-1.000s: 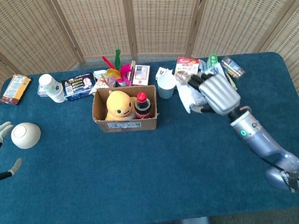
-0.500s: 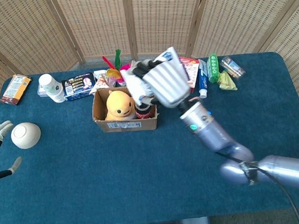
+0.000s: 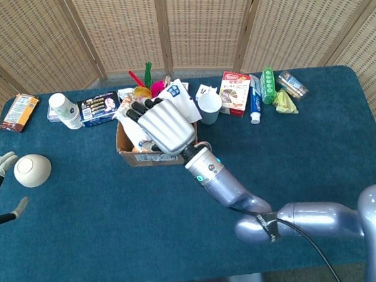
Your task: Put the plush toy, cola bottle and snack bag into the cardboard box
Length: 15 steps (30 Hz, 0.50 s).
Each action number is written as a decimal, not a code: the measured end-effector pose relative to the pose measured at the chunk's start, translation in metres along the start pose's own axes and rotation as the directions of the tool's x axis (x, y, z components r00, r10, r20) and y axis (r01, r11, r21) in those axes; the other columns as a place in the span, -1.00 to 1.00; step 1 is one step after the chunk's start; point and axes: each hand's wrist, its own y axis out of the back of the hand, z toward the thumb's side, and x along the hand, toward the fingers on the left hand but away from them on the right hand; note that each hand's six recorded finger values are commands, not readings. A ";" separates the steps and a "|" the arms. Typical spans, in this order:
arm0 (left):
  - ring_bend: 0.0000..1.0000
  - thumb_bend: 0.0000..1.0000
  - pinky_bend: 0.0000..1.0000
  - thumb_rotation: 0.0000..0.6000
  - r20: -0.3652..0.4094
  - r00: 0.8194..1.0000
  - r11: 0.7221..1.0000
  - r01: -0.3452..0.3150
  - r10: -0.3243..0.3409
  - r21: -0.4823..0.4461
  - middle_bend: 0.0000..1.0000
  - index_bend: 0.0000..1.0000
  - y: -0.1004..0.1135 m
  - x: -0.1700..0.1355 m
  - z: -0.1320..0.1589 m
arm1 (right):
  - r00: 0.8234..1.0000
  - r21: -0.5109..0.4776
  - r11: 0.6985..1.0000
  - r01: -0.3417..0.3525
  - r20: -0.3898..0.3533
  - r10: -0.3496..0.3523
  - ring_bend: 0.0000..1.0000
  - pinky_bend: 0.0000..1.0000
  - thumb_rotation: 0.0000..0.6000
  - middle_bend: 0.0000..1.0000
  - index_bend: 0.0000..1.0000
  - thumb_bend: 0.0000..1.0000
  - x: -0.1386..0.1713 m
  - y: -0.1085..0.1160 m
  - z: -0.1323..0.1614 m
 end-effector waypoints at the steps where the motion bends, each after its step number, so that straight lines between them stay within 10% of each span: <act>1: -1.00 -0.16 -0.77 1.00 0.000 1.000 1.000 0.001 -0.001 0.001 -1.00 -1.00 0.000 0.000 0.000 | 1.000 -0.007 1.000 0.001 0.001 -0.001 -0.27 0.10 1.00 -0.06 0.03 -0.16 -0.002 -0.001 0.003; 15: -1.00 -0.16 -0.77 1.00 -0.013 1.000 1.000 0.014 -0.014 0.001 -1.00 -1.00 -0.003 0.004 -0.004 | 1.000 -0.181 0.983 0.011 0.030 -0.006 -0.29 0.08 1.00 -0.06 0.03 -0.16 -0.013 -0.022 0.034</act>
